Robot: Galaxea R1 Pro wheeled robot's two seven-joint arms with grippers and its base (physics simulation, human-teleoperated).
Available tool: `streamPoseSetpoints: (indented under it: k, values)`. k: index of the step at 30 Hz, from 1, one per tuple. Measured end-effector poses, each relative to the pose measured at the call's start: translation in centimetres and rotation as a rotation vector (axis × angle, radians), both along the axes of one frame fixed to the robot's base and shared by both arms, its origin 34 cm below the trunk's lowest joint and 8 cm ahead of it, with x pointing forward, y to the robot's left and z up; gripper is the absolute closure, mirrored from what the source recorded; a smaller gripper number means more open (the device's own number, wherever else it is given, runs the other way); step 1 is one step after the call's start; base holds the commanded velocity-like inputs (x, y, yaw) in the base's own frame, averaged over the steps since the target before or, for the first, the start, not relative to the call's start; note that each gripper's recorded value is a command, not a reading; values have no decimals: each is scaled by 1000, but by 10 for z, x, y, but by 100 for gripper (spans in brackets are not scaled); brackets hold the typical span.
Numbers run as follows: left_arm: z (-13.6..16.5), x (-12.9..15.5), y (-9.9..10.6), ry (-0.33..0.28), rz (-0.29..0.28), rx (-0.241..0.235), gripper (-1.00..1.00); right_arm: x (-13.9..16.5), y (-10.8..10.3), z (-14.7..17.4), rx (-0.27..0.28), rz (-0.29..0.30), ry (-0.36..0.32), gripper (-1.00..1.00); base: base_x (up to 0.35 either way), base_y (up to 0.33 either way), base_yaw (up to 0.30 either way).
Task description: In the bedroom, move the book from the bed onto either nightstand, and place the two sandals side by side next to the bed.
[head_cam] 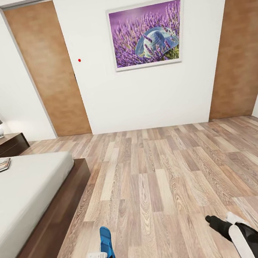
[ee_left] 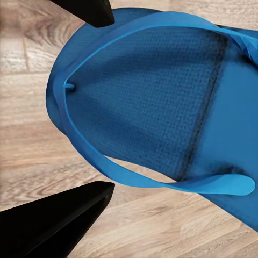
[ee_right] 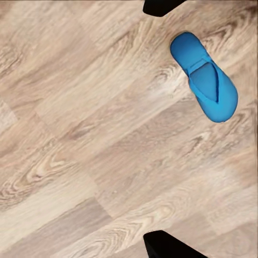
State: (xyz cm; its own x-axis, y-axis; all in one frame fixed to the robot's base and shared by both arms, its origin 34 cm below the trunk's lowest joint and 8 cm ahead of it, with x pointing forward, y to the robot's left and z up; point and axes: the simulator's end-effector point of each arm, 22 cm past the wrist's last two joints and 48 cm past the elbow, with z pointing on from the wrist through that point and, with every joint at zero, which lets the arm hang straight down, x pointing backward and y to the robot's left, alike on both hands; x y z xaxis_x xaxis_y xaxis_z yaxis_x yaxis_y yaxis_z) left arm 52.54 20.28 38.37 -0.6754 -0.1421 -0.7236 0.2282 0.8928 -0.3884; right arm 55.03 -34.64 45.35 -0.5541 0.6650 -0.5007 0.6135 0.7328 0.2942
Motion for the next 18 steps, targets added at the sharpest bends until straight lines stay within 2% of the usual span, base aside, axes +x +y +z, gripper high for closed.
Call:
streamPoseSetpoints:
  k: [3,5,10,12,17,18]
  values:
    - [0,0,0,0,-1,0,100,-2,6,-2,74,-64,8,-100,0,0,0]
    - [0,0,0,0,-1,0,100,-1,10,-2,108,-80,4,-100,0,0,0]
    - [0,0,0,0,-1,-1,100,1,16,-1,143,-91,-3,-100,0,0,0]
    - [0,0,0,0,0,0,100,3,23,0,146,-77,-5,-100,0,0,0]
    - [0,0,0,0,-1,0,100,19,75,8,123,48,-28,-100,0,0,0]
    - [0,0,0,0,-1,0,100,20,79,9,117,58,-34,-100,0,0,0]
